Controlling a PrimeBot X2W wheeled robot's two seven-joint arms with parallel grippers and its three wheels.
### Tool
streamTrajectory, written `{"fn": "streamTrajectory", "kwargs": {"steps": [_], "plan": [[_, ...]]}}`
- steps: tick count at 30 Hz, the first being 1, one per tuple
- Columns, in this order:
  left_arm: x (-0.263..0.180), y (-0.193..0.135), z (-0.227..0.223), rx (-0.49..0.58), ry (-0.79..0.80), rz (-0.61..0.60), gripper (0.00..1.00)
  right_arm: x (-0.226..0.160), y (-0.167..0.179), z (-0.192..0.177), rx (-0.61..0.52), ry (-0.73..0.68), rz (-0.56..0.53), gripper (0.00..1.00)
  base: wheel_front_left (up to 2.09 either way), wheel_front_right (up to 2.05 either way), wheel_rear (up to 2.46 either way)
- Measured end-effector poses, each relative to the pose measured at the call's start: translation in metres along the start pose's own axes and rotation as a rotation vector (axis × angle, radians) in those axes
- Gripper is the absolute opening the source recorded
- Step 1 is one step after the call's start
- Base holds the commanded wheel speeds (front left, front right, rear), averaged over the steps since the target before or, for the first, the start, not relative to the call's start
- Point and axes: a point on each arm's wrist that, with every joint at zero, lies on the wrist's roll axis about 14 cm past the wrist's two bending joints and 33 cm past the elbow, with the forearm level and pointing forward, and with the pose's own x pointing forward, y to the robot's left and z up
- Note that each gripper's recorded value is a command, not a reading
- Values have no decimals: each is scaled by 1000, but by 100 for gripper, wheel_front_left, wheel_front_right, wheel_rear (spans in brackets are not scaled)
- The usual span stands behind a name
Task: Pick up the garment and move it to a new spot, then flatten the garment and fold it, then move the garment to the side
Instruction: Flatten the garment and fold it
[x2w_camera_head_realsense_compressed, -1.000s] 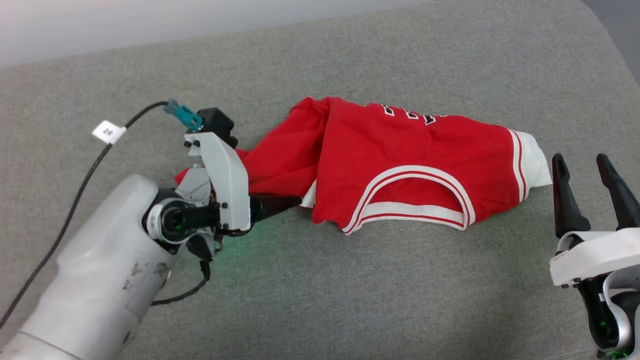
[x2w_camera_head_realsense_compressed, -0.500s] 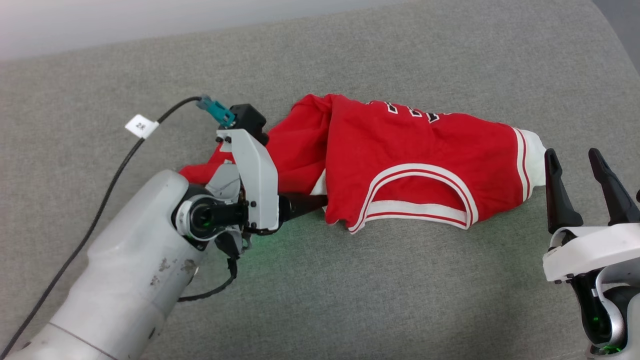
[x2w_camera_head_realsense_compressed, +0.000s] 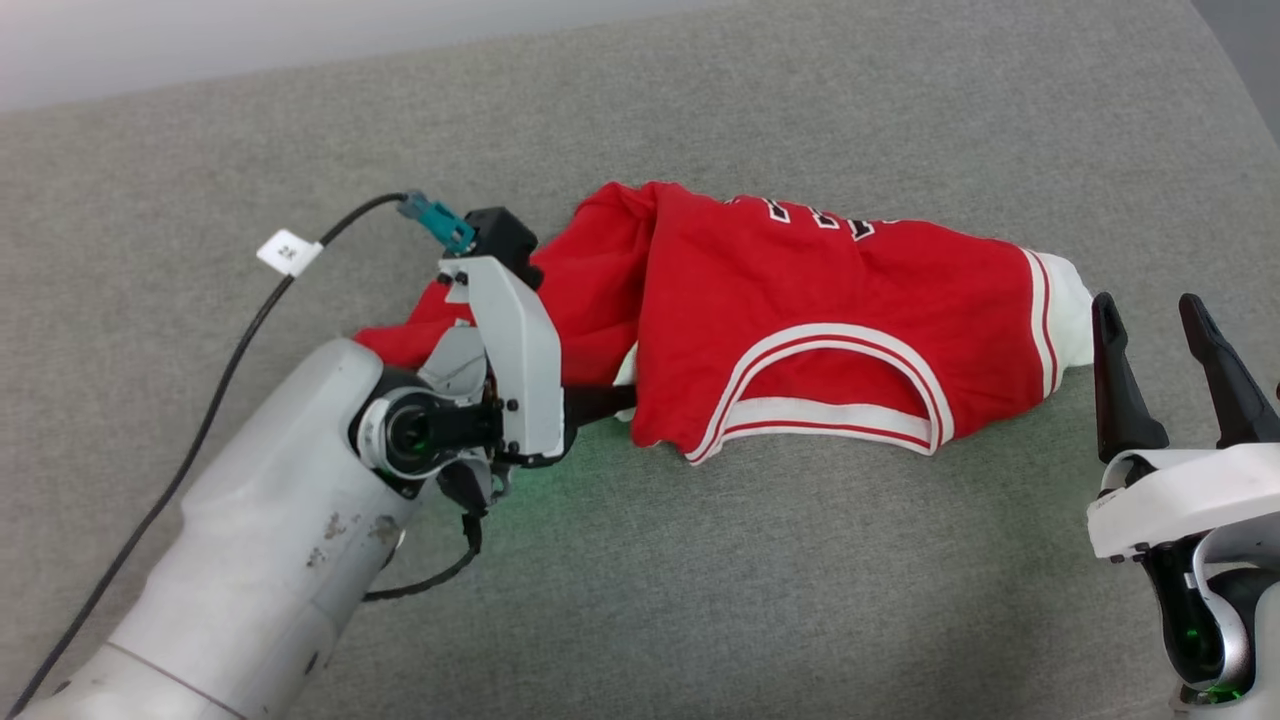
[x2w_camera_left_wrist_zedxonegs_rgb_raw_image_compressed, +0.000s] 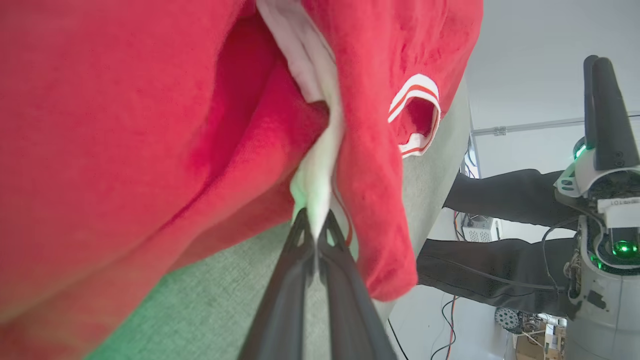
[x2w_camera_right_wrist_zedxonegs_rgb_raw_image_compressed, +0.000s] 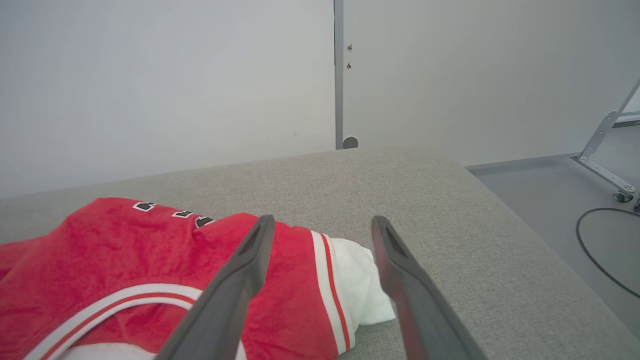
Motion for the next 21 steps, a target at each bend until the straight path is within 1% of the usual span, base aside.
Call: {"fn": "streamTrajectory", "kwargs": {"steps": [6,8,10,16,21], "plan": [[-17,-11,19,27,-79,-12,0,2,7,1,6,2,18,100,0,0,0],[-29,-16,29,33,-121,-22,0,2,10,1,5,7,26,100,0,0,0],[-46,-17,43,61,-181,-10,0,3,15,0,7,14,40,100,0,0,0],[-104,-5,67,109,-322,81,0,7,37,5,11,11,98,100,0,0,0],[-151,16,72,119,-396,194,0,9,56,10,11,5,150,100,0,0,0]]}}
